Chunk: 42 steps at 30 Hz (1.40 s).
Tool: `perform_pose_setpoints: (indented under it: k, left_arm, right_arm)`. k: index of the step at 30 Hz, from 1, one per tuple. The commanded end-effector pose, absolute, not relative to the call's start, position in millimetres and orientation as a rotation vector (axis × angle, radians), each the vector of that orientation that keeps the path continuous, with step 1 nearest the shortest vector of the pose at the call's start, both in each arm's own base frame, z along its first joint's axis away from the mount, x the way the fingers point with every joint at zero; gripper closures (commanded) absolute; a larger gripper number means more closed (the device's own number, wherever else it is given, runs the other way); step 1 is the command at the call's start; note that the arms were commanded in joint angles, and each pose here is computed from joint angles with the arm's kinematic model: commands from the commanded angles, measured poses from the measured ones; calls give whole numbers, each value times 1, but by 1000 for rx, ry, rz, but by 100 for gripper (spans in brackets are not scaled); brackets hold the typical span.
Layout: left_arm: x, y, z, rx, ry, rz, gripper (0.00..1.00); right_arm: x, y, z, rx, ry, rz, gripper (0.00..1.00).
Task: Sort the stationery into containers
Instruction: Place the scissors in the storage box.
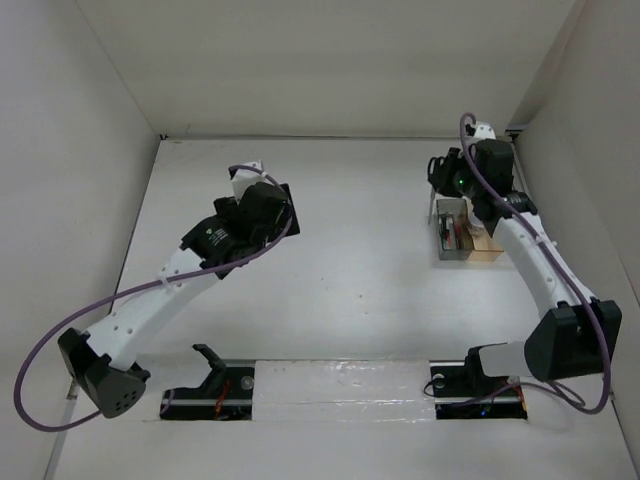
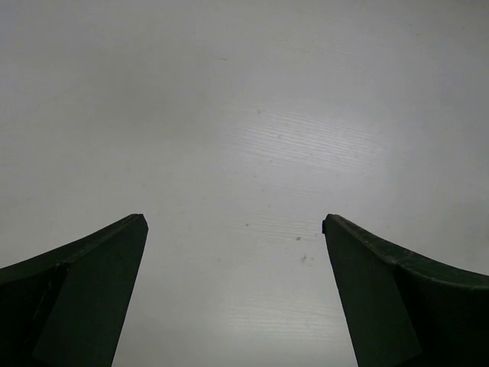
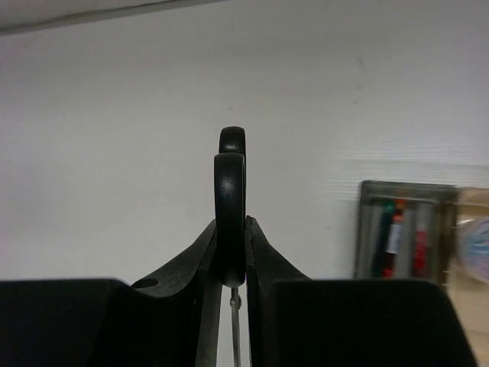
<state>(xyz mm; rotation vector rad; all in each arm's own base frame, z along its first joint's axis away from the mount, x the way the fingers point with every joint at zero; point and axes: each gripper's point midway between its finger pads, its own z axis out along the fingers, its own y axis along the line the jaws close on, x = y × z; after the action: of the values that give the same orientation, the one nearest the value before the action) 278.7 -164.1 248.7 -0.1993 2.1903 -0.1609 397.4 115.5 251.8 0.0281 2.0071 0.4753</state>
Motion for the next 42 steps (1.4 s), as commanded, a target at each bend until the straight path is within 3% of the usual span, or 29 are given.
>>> perform_pose_setpoints:
  k: [1, 6, 13, 19, 22, 30, 42]
  left_arm:
    - [262, -116, 240, -252, 2180, 43, 0]
    - [251, -119, 218, -201, 2177, -49, 0]
    - [246, -119, 231, -193, 2130, -130, 0]
    - [240, -114, 241, -208, 2094, -166, 0]
    - [238, -113, 245, -216, 2074, -186, 0]
    - [239, -117, 243, -195, 2085, -200, 0]
    - [239, -121, 244, -179, 2087, -218, 0]
  right_arm:
    - [418, 71, 253, 53, 2050, 333, 100]
    - [429, 30, 245, 4, 2128, 191, 100]
    - [437, -44, 264, 44, 2193, 53, 100]
    - [429, -107, 242, 130, 2219, -107, 100]
    - [431, -112, 222, 135, 2209, 15, 100]
    - [414, -145, 160, 172, 2329, -99, 100]
    - [411, -187, 143, 322, 2358, -208, 100]
